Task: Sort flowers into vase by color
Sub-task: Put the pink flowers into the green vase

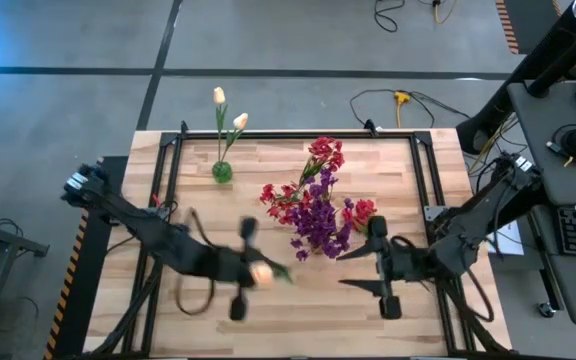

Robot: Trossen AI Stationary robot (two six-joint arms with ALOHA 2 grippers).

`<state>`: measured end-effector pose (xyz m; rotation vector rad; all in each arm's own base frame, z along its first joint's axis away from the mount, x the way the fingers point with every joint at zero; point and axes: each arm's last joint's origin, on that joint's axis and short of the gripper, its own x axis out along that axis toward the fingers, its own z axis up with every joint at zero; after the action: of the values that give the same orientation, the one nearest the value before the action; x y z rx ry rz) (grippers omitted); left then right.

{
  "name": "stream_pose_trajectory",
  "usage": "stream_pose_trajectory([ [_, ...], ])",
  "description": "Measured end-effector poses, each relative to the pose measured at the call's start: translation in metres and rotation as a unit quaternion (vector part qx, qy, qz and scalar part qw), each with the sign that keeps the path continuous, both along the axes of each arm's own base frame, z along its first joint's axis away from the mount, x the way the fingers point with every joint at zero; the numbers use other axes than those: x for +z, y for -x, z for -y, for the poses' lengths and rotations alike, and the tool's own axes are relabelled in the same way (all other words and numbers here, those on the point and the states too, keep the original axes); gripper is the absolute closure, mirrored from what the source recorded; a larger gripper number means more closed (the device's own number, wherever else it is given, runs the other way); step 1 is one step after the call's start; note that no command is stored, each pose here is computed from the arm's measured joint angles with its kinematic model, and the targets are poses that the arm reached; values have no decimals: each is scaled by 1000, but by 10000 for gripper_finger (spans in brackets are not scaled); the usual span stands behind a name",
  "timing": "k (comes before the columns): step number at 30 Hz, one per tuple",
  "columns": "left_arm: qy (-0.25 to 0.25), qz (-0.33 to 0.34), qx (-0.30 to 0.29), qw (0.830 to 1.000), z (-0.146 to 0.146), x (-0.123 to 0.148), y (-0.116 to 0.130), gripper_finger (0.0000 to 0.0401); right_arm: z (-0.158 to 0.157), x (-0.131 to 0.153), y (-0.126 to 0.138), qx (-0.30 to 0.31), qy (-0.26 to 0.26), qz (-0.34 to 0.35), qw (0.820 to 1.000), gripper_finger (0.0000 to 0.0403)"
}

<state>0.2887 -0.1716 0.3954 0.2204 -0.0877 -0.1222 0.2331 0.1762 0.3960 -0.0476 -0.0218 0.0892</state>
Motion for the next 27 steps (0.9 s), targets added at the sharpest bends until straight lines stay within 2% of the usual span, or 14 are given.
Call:
stream_pose_trajectory([
  [3,24,-30,56,998,-18,15,24,399,8,2,9,1,-10,-21,1000,213],
  [7,33,-84,143,986,-39,17,51,399,16,1,18,-1,-23,-57,998,213],
  [9,42,-104,219,969,-51,15,63,399,18,0,22,-3,-28,-70,997,213],
  [11,48,-115,308,943,-63,9,73,399,19,-3,23,-4,-25,-85,996,213],
  [13,54,-126,364,921,-73,2,81,399,19,-5,23,-2,-17,-97,995,213],
  [17,84,-137,418,894,-90,-9,93,399,19,-9,23,-3,-10,-113,994,213],
  [21,87,-132,467,870,-108,-25,94,399,20,-13,24,-5,4,-128,992,213],
  [25,105,-129,490,856,-126,-42,94,400,20,-15,23,-6,10,-135,991,213],
  [27,114,-134,482,859,-134,-51,92,400,19,-16,23,-6,12,-136,991,213],
])
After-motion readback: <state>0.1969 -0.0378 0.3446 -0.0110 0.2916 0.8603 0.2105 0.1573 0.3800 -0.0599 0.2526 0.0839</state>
